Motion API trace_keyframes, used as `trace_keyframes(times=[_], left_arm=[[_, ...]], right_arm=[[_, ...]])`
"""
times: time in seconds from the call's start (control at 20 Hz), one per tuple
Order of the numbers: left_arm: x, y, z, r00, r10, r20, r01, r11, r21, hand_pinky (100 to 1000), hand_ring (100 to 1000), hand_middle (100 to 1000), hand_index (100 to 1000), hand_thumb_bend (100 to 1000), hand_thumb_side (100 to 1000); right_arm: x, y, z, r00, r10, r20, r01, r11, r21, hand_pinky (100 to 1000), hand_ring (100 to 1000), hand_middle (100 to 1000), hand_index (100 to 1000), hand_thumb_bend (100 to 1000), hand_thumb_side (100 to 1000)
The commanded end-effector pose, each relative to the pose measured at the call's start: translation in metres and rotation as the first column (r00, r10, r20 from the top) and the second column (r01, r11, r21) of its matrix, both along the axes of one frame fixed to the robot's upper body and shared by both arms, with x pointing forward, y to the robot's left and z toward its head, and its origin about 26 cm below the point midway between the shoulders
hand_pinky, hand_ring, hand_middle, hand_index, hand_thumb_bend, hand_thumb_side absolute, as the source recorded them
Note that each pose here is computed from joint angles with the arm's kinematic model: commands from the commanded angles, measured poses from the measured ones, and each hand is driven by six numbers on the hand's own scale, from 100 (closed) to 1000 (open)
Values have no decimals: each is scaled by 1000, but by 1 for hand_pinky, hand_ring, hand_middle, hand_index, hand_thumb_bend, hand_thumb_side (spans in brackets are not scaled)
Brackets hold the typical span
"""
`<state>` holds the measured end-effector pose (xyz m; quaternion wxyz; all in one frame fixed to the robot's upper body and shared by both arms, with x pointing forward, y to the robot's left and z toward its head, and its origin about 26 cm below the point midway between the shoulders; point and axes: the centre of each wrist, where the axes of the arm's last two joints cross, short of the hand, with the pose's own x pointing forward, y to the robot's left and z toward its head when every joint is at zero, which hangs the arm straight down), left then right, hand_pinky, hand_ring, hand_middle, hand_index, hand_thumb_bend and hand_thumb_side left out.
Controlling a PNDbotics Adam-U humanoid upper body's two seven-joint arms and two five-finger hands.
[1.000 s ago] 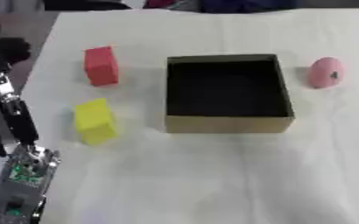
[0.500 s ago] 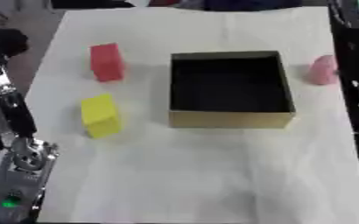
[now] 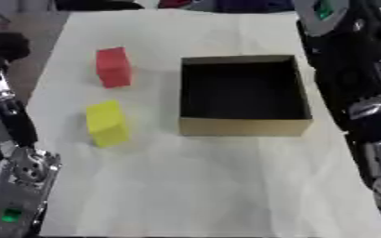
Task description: Pick up objects on the table and place them in the box.
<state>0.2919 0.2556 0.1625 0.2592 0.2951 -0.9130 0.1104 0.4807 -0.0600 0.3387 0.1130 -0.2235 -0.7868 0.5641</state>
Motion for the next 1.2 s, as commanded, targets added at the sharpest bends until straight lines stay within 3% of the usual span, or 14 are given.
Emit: trace_keyframes(times=[0.05, 0.5, 0.65, 0.9, 1.05, 1.2], left_arm=[[-2, 0, 6, 1000, -9, 21, 9, 1000, 12, 628, 616, 561, 811, 197, 1000], [-2, 1, 6, 1000, -4, 16, 4, 1000, 15, 628, 615, 561, 809, 196, 1000], [-3, 1, 5, 1000, -1, 14, 1, 1000, 16, 628, 615, 562, 808, 196, 1000], [-3, 3, 5, 1000, 7, 12, -7, 1000, 18, 628, 615, 562, 808, 196, 1000], [-3, 4, 4, 1000, 14, 12, -14, 1000, 20, 628, 615, 562, 807, 195, 1000], [-3, 5, 4, 1000, 21, 11, -21, 1000, 21, 628, 615, 562, 807, 196, 1000]], right_arm=[[-2, -3, 17, 998, -23, 54, 23, 1000, 6, 935, 970, 903, 906, 100, 969], [7, -33, 23, 991, -130, 39, 134, 985, -110, 947, 989, 929, 926, 100, 1000], [7, -48, 31, 986, -165, 22, 167, 973, -161, 950, 992, 926, 925, 214, 1000], [8, -82, 39, 975, -222, -15, 213, 953, -215, 951, 992, 922, 930, 294, 1000], [10, -104, 39, 970, -242, -27, 229, 943, -242, 949, 991, 912, 937, 352, 961], [11, -127, 35, 965, -259, -40, 241, 935, -262, 949, 990, 908, 937, 397, 981]])
